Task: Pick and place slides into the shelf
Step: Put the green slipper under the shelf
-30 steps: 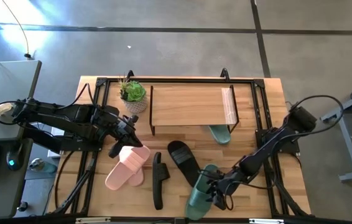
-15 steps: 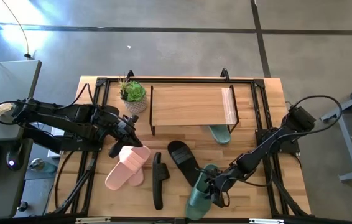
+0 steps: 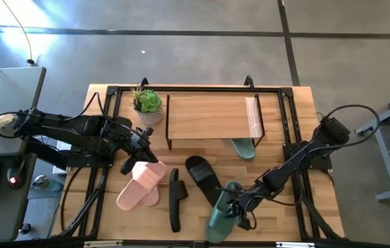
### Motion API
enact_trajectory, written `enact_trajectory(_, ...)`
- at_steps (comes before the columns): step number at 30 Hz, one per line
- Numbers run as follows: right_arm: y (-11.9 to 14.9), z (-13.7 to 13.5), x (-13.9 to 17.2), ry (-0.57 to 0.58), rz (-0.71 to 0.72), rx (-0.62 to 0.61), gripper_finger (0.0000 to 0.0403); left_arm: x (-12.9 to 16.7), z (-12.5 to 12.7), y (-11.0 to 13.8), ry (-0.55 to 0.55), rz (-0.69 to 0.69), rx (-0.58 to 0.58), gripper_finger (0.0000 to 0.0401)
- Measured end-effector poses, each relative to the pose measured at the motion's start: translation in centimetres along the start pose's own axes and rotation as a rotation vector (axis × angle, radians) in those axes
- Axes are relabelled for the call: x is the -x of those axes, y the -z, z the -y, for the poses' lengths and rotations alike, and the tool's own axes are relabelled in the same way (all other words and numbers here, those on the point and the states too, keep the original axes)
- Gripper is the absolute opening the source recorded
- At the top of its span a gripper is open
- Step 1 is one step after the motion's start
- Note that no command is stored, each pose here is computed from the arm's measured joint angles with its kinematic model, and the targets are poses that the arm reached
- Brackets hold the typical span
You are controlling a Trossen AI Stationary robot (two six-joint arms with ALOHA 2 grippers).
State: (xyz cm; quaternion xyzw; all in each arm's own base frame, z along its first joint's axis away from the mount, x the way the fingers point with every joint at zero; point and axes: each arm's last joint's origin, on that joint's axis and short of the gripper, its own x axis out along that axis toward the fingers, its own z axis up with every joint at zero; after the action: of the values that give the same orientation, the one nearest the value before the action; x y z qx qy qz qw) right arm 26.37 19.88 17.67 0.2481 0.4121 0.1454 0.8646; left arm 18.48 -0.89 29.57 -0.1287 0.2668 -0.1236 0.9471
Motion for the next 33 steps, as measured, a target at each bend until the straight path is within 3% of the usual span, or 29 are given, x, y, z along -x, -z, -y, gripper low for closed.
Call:
enact_trajectory(8,-1.9,-0.6,3.7,0.090,0.179,0.107,0.0001,0.0,0.0,-0.1,0.001,0.009,-0.003,0.0001)
enact_trajectory(15,-3.1,-1.1,8.7,0.294,0.413,0.184,0.0001,0.0,0.1,-0.7,0.009,0.072,-0.053,0.0001)
enact_trajectory(23,-3.9,-1.1,11.6,0.682,0.708,0.288,0.0000,0.4,0.5,-2.6,-0.005,0.269,-0.209,0.0001)
enact_trajectory(29,-4.3,-0.7,12.4,1.009,0.800,0.357,0.0000,-0.5,-0.1,-3.4,-0.142,0.340,-0.235,0.0001)
enact_trajectory(33,-5.1,-0.6,12.7,1.100,0.816,0.380,0.0000,-2.1,-0.9,-3.6,-0.257,0.340,-0.228,0.0018)
